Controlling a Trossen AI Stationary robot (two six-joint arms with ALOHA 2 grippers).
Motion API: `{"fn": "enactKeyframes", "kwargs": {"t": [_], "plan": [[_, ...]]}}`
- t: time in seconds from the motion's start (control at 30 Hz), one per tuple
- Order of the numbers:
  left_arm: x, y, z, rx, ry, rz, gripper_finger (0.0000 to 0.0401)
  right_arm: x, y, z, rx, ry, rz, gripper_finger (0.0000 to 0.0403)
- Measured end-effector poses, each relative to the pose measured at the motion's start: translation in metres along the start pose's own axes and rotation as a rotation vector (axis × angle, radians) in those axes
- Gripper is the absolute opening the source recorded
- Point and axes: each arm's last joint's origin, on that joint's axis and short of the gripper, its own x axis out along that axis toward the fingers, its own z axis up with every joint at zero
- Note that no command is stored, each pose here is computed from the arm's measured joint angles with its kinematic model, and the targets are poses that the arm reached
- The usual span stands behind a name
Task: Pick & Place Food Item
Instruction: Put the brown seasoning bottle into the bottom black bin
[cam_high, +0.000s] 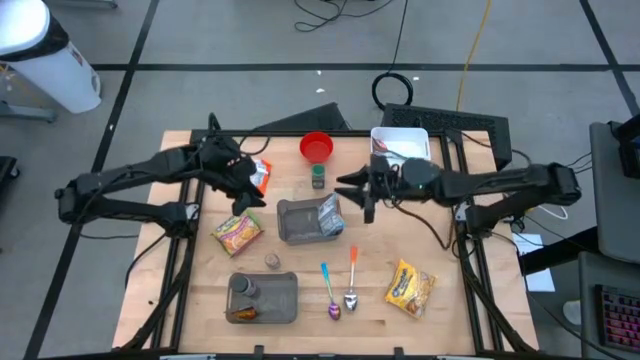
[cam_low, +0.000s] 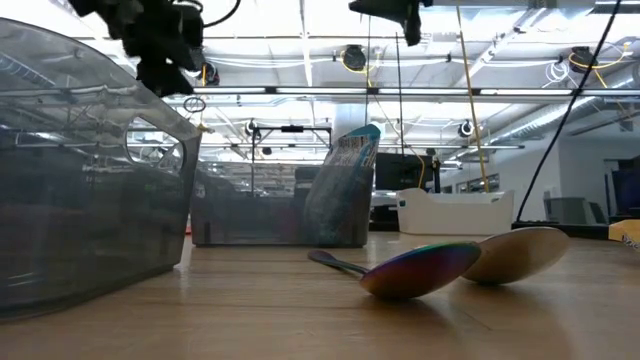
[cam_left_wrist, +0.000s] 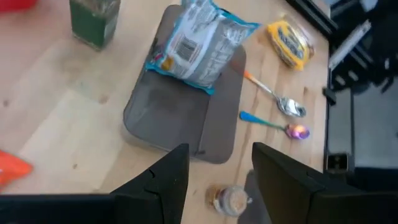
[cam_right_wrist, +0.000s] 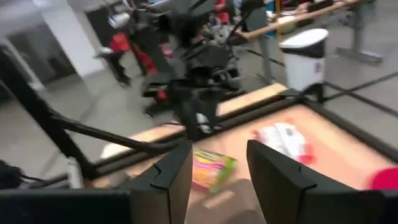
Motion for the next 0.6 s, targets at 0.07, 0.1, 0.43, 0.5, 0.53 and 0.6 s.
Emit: {"fn": "enactKeyframes", "kwargs": {"t": [0.07, 0.1, 0.43, 0.5, 0.53, 0.6], "plan": [[0.007, 0.001, -0.006, -0.037, -0.013, -0.004, 0.0182, -0.007, -0.007, 0.008, -0.024, 0.008, -0.035, 0.0148], [0.010, 0.001, -0.010, -0.049, -0.004, -0.010, 0.0182, -0.010, -0.011, 0.011, -0.034, -0.004, -0.050, 0.0148], [0.030, -0.034, -0.044, -0.062, 0.225, -0.091, 0.0182, -0.020, -0.052, 0.021, -0.039, 0.016, -0.120, 0.0150], [0.031, -0.046, -0.052, -0.052, 0.250, -0.093, 0.0182, -0.018, -0.059, 0.019, -0.024, 0.036, -0.122, 0.0150], [0.032, -0.051, -0.056, -0.042, 0.262, -0.092, 0.0182, -0.016, -0.062, 0.018, -0.018, 0.045, -0.121, 0.0149], [0.033, -0.062, -0.066, -0.020, 0.277, -0.084, 0.0182, -0.013, -0.066, 0.016, -0.012, 0.055, -0.133, 0.0147]]}}
